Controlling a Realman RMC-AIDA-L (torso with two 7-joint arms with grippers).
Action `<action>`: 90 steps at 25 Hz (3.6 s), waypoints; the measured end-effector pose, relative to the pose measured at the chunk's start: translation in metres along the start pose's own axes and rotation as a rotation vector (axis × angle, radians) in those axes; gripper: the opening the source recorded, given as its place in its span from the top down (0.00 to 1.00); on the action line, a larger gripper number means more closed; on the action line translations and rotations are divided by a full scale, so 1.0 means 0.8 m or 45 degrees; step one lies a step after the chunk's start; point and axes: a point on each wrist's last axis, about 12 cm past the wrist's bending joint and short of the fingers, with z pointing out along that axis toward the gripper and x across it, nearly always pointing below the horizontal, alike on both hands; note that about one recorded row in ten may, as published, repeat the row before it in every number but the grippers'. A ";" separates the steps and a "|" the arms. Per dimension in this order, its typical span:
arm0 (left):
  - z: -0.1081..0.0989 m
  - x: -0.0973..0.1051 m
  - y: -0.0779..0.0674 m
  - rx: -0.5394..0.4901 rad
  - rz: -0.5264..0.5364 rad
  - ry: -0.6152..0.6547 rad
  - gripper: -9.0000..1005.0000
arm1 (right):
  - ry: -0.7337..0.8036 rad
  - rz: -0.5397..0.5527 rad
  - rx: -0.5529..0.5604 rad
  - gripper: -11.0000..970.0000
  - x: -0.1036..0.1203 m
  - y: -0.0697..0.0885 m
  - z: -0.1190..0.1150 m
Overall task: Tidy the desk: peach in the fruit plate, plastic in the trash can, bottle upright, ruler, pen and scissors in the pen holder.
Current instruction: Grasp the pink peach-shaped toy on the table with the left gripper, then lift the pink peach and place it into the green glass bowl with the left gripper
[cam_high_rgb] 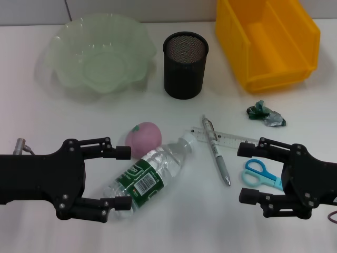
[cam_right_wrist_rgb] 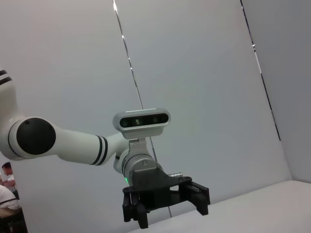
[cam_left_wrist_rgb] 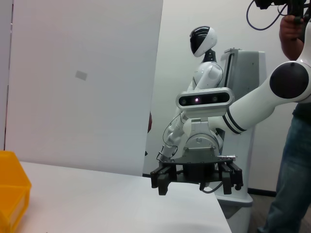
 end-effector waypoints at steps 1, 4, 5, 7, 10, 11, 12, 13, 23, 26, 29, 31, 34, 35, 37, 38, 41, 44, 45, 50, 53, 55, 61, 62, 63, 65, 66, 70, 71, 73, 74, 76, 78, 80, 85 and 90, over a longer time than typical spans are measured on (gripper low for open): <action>0.000 0.000 0.000 -0.001 -0.001 -0.001 0.17 | 0.002 0.001 -0.002 0.13 0.000 0.000 0.000; 0.000 0.000 0.000 -0.002 -0.002 -0.002 0.17 | 0.001 0.001 -0.003 0.13 0.000 0.000 0.000; 0.000 0.000 0.000 -0.002 -0.003 -0.002 0.17 | 0.000 0.001 -0.003 0.13 0.000 0.000 0.000; 0.000 0.000 0.000 -0.002 -0.004 -0.002 0.17 | -0.002 0.001 -0.001 0.13 0.000 0.000 0.000; 0.000 0.000 0.000 -0.003 -0.004 -0.002 0.17 | 0.000 0.002 -0.001 0.13 0.000 0.000 0.000; 0.000 0.000 0.000 -0.003 -0.006 -0.002 0.17 | 0.003 0.003 -0.002 0.13 0.001 0.000 0.000; 0.000 0.000 0.000 -0.003 -0.006 -0.002 0.17 | 0.003 0.004 -0.002 0.13 0.001 0.000 0.000; 0.000 0.000 0.000 -0.004 -0.010 -0.001 0.17 | 0.003 0.004 -0.001 0.13 0.001 0.000 0.000; 0.002 -0.040 0.032 -0.087 -0.130 0.104 0.17 | -0.004 0.025 0.031 0.14 0.008 0.008 -0.008; 0.010 -0.063 0.053 -0.139 -0.173 0.161 0.17 | -0.003 0.030 0.051 0.14 0.012 0.012 -0.013; 0.018 -0.081 0.068 -0.162 -0.207 0.214 0.17 | -0.001 0.032 0.064 0.14 0.015 0.015 -0.016; 0.032 -0.105 0.086 -0.190 -0.260 0.315 0.17 | 0.001 0.041 0.087 0.14 0.019 0.020 -0.023; 0.045 -0.123 0.098 -0.216 -0.293 0.417 0.17 | 0.002 0.040 0.104 0.14 0.022 0.024 -0.027; 0.051 -0.131 0.103 -0.233 -0.302 0.463 0.17 | 0.004 0.038 0.115 0.14 0.024 0.026 -0.030; 0.064 -0.142 0.111 -0.273 -0.314 0.555 0.17 | 0.007 0.034 0.134 0.14 0.028 0.030 -0.033; 0.072 -0.147 0.115 -0.302 -0.312 0.605 0.17 | 0.010 0.036 0.157 0.14 0.031 0.032 -0.036; 0.097 -0.148 0.126 -0.393 -0.287 0.784 0.17 | 0.011 0.043 0.194 0.14 0.034 0.035 -0.041; 0.107 -0.144 0.131 -0.421 -0.271 0.860 0.17 | 0.013 0.047 0.206 0.14 0.036 0.036 -0.043; 0.110 -0.140 0.133 -0.433 -0.267 0.886 0.17 | 0.014 0.048 0.210 0.14 0.036 0.036 -0.043; 0.116 -0.123 0.142 -0.498 -0.261 0.938 0.17 | 0.017 0.051 0.215 0.14 0.038 0.036 -0.042; 0.114 -0.113 0.145 -0.521 -0.285 0.945 0.17 | 0.021 0.050 0.217 0.14 0.038 0.035 -0.041; 0.113 -0.105 0.146 -0.521 -0.307 0.954 0.17 | 0.023 0.049 0.219 0.14 0.038 0.033 -0.040; 0.115 -0.084 0.149 -0.533 -0.363 0.955 0.17 | 0.035 0.044 0.220 0.14 0.037 0.030 -0.038; 0.116 -0.082 0.149 -0.532 -0.367 0.959 0.17 | 0.039 0.044 0.221 0.14 0.038 0.029 -0.037; 0.117 -0.080 0.150 -0.532 -0.370 0.963 0.17 | 0.041 0.045 0.223 0.14 0.038 0.028 -0.037; 0.118 -0.077 0.150 -0.535 -0.372 0.965 0.18 | 0.042 0.049 0.222 0.14 0.039 0.027 -0.034; 0.119 -0.074 0.151 -0.541 -0.377 0.966 0.18 | 0.042 0.055 0.223 0.14 0.039 0.026 -0.032; 0.120 -0.071 0.151 -0.538 -0.380 0.959 0.18 | 0.045 0.056 0.225 0.14 0.040 0.025 -0.031; 0.120 -0.069 0.150 -0.535 -0.384 0.959 0.18 | 0.046 0.055 0.227 0.14 0.040 0.024 -0.031; 0.120 -0.068 0.150 -0.533 -0.387 0.961 0.25 | 0.048 0.056 0.229 0.14 0.040 0.024 -0.031; 0.120 -0.066 0.150 -0.529 -0.392 0.965 0.28 | 0.050 0.056 0.232 0.14 0.040 0.023 -0.031; 0.122 -0.064 0.149 -0.517 -0.389 0.963 0.36 | 0.056 0.052 0.241 0.14 0.042 0.023 -0.031; 0.123 -0.065 0.149 -0.511 -0.384 0.954 0.40 | 0.055 0.049 0.241 0.14 0.043 0.023 -0.030; 0.125 -0.066 0.149 -0.498 -0.380 0.933 0.44 | 0.050 0.043 0.237 0.14 0.044 0.024 -0.028; 0.126 -0.066 0.148 -0.494 -0.382 0.919 0.54 | 0.048 0.038 0.235 0.14 0.045 0.023 -0.026; 0.126 -0.063 0.148 -0.491 -0.393 0.921 0.76 | 0.048 0.040 0.239 0.14 0.046 0.024 -0.027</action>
